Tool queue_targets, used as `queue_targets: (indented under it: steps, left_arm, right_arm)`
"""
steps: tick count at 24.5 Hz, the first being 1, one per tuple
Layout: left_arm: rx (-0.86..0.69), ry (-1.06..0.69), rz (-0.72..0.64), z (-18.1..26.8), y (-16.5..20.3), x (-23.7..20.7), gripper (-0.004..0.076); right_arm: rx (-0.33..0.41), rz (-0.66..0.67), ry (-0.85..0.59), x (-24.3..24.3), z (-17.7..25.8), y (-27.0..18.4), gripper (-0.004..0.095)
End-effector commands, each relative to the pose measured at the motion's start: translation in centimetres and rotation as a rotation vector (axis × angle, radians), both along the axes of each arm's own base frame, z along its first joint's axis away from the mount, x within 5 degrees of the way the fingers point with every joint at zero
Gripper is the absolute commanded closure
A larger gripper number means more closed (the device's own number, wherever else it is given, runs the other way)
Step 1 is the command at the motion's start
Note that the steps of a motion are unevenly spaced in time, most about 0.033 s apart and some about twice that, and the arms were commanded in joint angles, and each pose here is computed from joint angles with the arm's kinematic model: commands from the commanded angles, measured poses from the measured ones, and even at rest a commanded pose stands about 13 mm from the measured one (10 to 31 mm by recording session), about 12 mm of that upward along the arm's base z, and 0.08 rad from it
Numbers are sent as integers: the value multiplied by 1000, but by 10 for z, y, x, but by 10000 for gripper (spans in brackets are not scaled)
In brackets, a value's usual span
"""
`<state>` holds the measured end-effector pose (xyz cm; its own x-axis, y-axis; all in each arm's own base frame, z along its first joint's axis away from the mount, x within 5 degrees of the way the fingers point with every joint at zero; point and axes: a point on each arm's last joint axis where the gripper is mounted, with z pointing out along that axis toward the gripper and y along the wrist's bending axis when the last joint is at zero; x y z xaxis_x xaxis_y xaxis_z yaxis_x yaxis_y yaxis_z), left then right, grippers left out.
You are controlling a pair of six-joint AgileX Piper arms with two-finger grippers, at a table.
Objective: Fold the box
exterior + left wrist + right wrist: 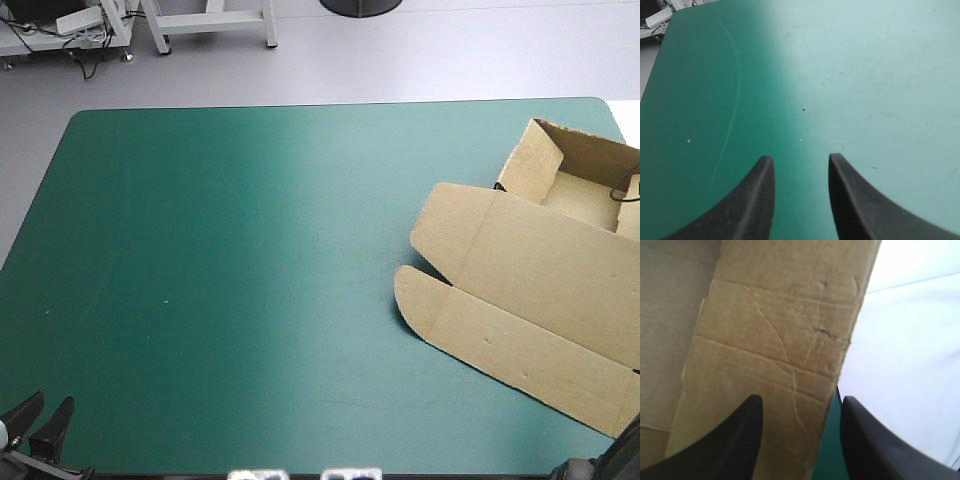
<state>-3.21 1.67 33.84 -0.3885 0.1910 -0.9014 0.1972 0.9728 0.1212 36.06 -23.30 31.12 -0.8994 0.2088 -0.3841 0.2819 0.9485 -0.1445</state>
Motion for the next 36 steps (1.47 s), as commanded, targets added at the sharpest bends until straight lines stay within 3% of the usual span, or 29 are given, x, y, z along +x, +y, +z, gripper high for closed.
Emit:
queue_targets:
  steps: [1, 5, 7, 10, 11, 13, 16, 18, 23, 28, 36]
  left_arm:
    - [-19, -71, 1, 11, -1, 4, 467]
    - [-12, -75, 7, 11, 0, 4, 468]
    - [7, -81, 21, 11, 2, 5, 467]
    - [21, -98, 35, 13, 4, 5, 467]
    - [16, -121, 33, 15, 3, 6, 468]
    - [8, -126, 27, 15, 2, 6, 468]
    - [12, -116, 24, 12, 2, 8, 468]
    - [11, -123, 23, 12, 1, 9, 481]
    - [-21, -93, -16, -6, -6, 20, 615]
    - [-27, -65, -70, -26, -13, 27, 669]
    - [-42, -69, -86, -45, -15, 28, 670]
  right_arm:
    - [-63, 9, -194, -25, 71, 18, 449]
    - [26, 46, -375, -57, 127, 57, 470]
    - [72, 85, -517, -85, 163, 87, 582]
    - [52, 152, -626, -120, 191, 117, 747]
    - [24, 172, -669, -147, 202, 136, 863]
    - [-24, 200, -719, -185, 205, 166, 923]
    - [-63, 313, -740, -232, 179, 208, 923]
    - [-47, 334, -771, -256, 152, 222, 923]
    - [-32, 325, -830, -302, 99, 237, 923]
    - [28, 318, -882, -317, 63, 246, 925]
    - [110, 301, -846, -312, 21, 248, 925]
